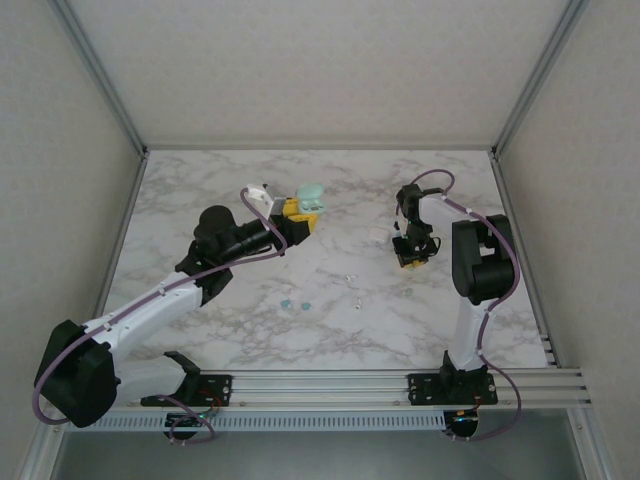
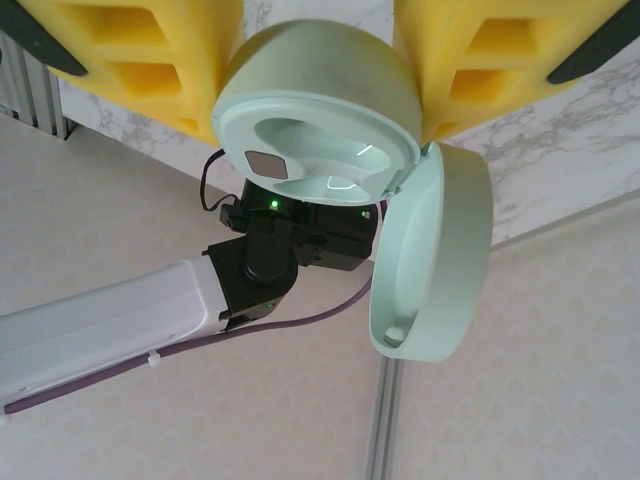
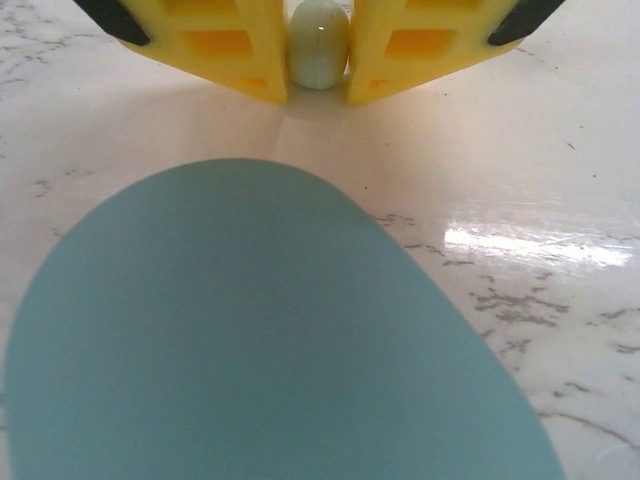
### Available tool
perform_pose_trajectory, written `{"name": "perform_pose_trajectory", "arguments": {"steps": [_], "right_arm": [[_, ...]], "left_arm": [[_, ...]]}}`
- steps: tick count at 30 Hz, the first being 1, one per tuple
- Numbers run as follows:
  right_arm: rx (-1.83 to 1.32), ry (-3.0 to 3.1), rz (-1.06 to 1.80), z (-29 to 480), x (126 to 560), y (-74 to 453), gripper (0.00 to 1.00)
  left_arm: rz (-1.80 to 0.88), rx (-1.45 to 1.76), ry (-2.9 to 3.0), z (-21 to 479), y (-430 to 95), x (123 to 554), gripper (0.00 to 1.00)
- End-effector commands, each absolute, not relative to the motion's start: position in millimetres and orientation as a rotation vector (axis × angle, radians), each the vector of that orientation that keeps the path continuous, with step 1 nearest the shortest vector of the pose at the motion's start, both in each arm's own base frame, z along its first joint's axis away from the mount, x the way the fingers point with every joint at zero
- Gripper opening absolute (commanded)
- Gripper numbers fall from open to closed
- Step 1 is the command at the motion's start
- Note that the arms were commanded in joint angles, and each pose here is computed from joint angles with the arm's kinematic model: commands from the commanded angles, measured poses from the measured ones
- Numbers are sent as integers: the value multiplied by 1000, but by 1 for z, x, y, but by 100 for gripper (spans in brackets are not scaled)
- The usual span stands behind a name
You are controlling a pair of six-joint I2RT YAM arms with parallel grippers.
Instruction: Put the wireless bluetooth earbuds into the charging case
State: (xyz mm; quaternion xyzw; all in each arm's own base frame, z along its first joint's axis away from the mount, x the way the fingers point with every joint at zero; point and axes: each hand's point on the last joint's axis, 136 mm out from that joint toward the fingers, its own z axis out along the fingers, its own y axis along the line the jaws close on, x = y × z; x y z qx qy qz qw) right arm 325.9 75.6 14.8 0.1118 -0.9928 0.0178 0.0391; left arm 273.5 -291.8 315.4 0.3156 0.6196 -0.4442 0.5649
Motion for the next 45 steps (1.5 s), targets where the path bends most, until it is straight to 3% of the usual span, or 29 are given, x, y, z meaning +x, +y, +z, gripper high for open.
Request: {"name": "perform_pose_trajectory", "arguments": {"steps": [1, 5, 13, 19, 33, 45], "right_arm": [[299, -3071, 39, 25, 328, 79, 18], [230, -3146, -174, 56, 328, 100, 18], [162, -2897, -1416, 177, 309, 208, 21], [181, -2500, -1905, 250, 296, 239, 21], [249, -2306, -2027, 309, 284, 252, 22], [364, -2597, -2023, 345, 285, 274, 22]], "left_arm": [[-1024, 739, 1393, 340, -288, 272, 30], [-1003, 728, 1396, 340, -286, 275, 30], [-927, 688, 1398, 338, -270, 282, 28], [-908, 643, 1401, 338, -248, 287, 28], [-926, 682, 1407, 330, -245, 288, 28], [-970, 768, 1402, 325, -263, 285, 29]]}}
